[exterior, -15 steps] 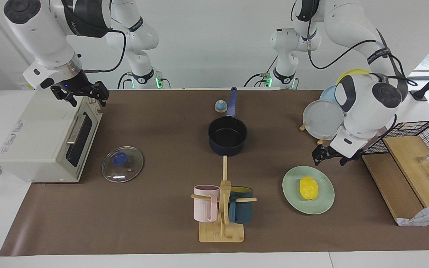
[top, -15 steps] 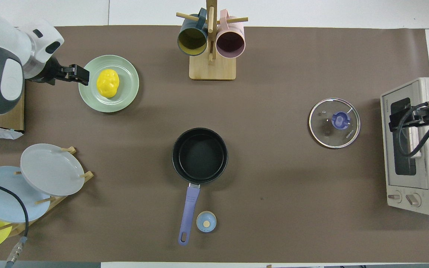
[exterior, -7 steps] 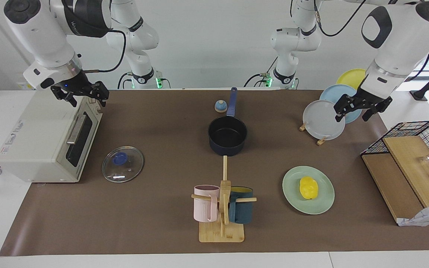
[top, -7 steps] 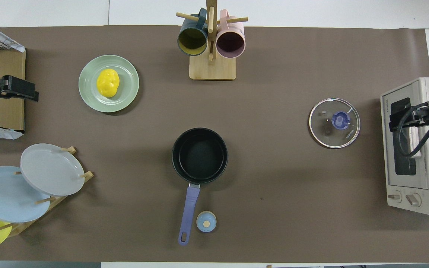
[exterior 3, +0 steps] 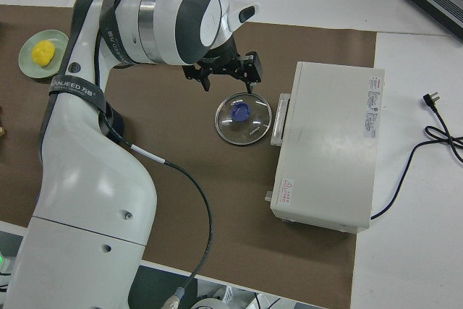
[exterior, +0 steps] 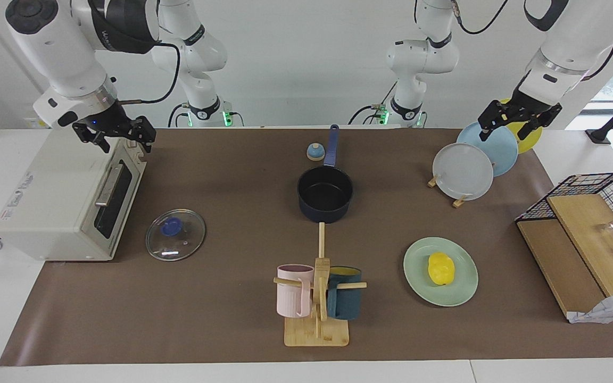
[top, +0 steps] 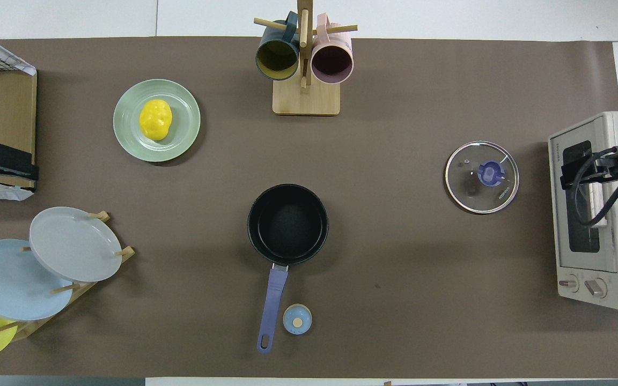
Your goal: Transfer potato from pot to plate
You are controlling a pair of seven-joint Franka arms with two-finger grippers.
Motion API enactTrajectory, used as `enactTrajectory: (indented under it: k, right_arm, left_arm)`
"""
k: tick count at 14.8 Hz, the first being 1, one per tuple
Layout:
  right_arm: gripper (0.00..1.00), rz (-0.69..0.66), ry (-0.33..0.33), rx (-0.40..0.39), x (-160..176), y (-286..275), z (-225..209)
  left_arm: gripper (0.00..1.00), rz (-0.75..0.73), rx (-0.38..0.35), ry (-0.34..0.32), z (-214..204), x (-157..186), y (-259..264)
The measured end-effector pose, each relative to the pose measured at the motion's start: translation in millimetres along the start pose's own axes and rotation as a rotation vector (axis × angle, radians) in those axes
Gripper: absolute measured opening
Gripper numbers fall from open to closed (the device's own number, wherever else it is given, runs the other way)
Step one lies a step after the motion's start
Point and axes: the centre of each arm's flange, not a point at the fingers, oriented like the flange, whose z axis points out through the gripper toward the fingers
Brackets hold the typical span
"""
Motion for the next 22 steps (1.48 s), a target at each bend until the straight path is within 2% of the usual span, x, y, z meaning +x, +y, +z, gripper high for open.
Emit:
enactTrajectory:
  k: [3, 7, 11, 22]
  right_arm:
    - [1.0, 0.0, 0.0, 0.0, 0, 0, 0]
    - [1.0, 0.0, 0.0, 0.0, 0, 0, 0]
    - [1.0, 0.0, 0.0, 0.0, 0, 0, 0]
    - [1.0, 0.0, 0.0, 0.0, 0, 0, 0]
  left_arm:
    - [1.0, -0.013, 0.003, -0.015, 10, 0, 3]
    - [1.0, -0.015, 0.004, 0.008, -6, -2, 9]
    - [1.0, -0.015, 0.005, -0.007, -16, -8, 9]
    - [1.0, -0.008, 0.005, 0.002, 0, 0, 14]
